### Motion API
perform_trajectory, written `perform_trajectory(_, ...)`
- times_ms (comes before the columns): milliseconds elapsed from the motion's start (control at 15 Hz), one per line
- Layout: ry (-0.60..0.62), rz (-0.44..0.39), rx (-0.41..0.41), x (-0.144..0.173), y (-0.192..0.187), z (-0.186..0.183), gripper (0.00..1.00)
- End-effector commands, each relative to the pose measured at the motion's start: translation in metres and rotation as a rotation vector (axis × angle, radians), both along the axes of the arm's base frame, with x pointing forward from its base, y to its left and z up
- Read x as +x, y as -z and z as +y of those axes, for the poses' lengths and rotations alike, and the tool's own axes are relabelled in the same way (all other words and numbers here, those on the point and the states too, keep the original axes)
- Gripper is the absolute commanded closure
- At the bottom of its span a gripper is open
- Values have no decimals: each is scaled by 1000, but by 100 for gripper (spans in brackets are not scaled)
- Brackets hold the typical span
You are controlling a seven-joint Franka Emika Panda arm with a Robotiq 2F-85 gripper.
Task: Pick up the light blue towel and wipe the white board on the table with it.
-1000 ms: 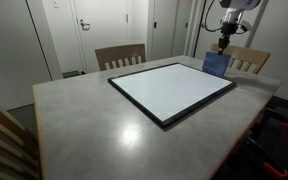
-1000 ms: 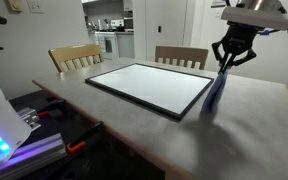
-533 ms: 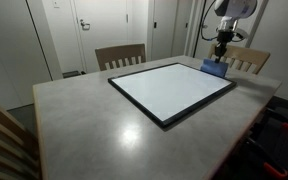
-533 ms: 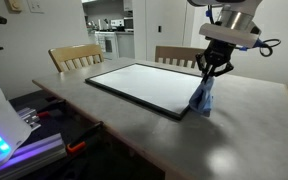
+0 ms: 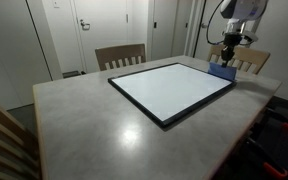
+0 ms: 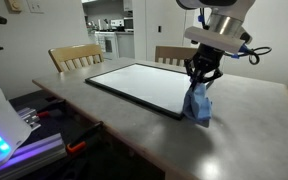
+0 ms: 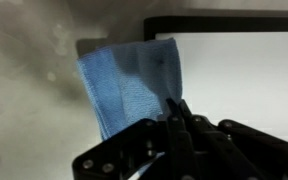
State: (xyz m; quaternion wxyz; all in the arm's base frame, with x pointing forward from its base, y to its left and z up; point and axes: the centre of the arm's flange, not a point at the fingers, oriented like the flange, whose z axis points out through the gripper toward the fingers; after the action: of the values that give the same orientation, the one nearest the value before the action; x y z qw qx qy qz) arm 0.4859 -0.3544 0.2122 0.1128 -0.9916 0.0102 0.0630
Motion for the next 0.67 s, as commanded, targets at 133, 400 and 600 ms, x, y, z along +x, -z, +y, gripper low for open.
perform_trajectory(133, -44, -100, 9, -33, 7, 43, 99)
perform_trajectory(400, -72, -205, 0, -33, 21, 63, 99)
perform_trajectory(600, -50, -221, 60, -40, 27, 81, 99)
